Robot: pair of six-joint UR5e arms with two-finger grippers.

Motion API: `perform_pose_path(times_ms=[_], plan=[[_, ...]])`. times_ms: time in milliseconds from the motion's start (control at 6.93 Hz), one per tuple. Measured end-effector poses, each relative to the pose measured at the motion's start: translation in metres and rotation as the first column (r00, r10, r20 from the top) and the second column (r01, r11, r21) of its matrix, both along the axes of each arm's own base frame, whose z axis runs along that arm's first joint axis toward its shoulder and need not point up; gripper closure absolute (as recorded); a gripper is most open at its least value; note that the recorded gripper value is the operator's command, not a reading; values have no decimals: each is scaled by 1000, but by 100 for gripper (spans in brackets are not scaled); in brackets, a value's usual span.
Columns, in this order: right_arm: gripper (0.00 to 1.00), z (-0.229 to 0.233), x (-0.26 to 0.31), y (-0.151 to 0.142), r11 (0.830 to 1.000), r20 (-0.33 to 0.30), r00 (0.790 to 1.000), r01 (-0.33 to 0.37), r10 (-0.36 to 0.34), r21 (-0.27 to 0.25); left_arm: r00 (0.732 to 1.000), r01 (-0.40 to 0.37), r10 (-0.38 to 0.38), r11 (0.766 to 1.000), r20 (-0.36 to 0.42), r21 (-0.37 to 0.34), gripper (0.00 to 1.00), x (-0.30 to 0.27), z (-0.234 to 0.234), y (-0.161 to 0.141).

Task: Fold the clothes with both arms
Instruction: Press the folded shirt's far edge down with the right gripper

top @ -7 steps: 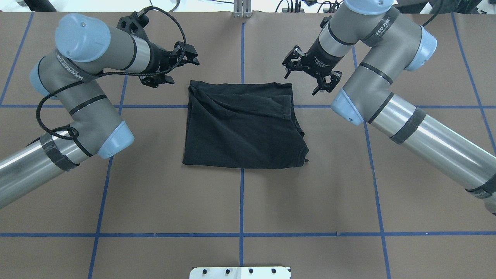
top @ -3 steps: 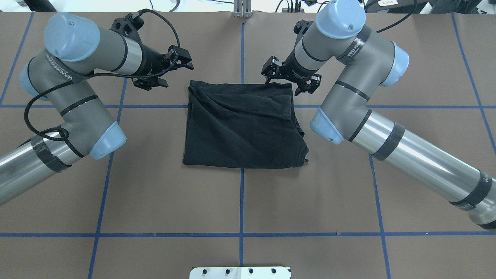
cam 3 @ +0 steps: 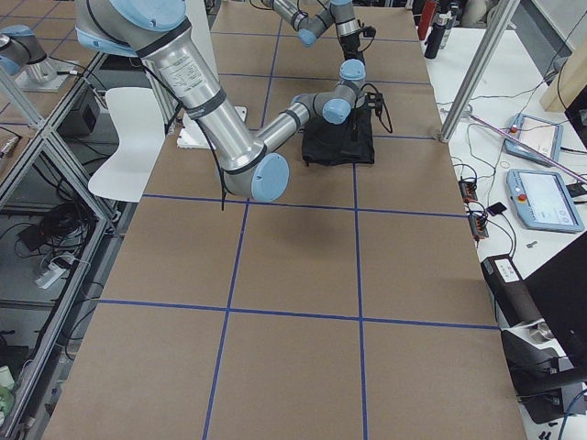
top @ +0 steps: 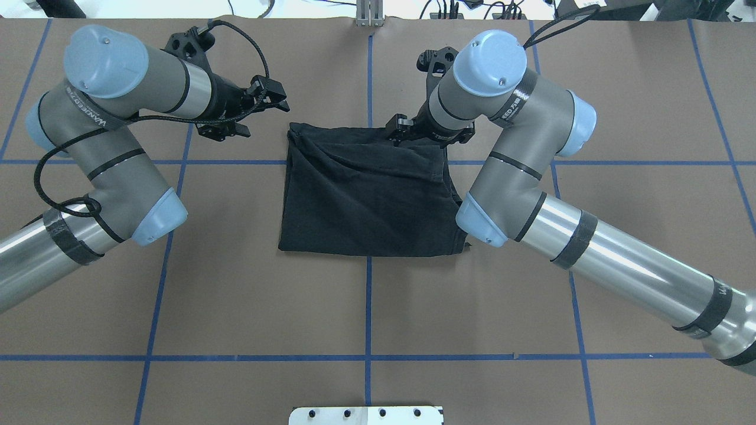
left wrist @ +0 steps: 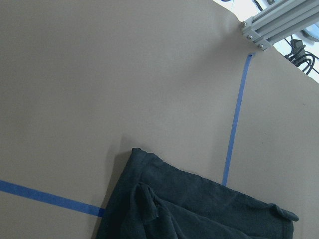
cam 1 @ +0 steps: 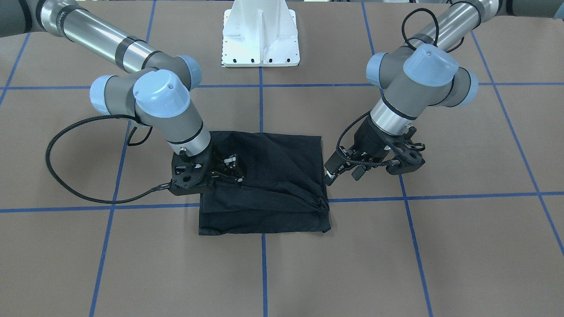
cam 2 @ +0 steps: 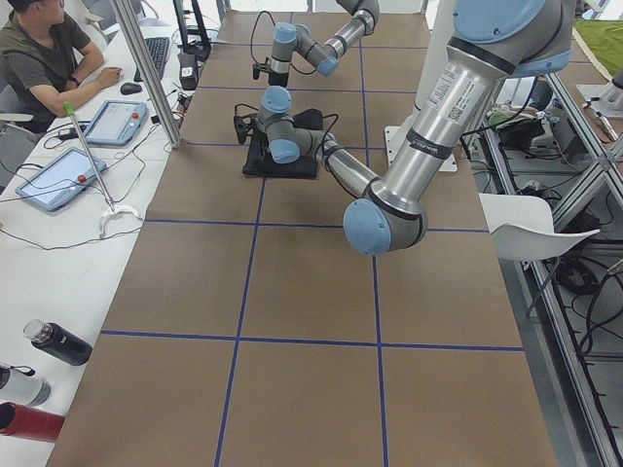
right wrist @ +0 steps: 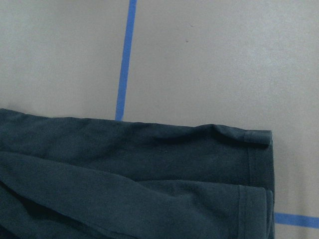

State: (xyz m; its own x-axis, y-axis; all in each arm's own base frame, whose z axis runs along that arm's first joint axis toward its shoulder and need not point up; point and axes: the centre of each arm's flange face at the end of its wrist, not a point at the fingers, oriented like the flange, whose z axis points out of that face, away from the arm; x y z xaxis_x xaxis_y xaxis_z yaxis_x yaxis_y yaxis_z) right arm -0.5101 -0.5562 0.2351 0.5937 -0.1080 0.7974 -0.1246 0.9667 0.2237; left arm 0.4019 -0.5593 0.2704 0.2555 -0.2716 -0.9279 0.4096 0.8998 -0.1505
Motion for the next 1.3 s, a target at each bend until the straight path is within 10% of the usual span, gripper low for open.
perform_pose_path(times_ms=[433,577,721,1298], plan=[[12,6,-21,14,998,-36,999,33,-31,51,1000,-3,3,1000,-3,9,1,0,-2,1],[85,9,-29,22,997,-48,998,50,-47,62,1000,-8,8,1000,3,24,1,0,-2,1],[100,8,-37,31,997,-47,997,59,-57,57,1000,-15,14,999,11,42,1,0,-2,0],[100,8,-50,37,997,-51,997,61,-58,47,1000,-18,17,998,19,53,1,-1,-1,0]])
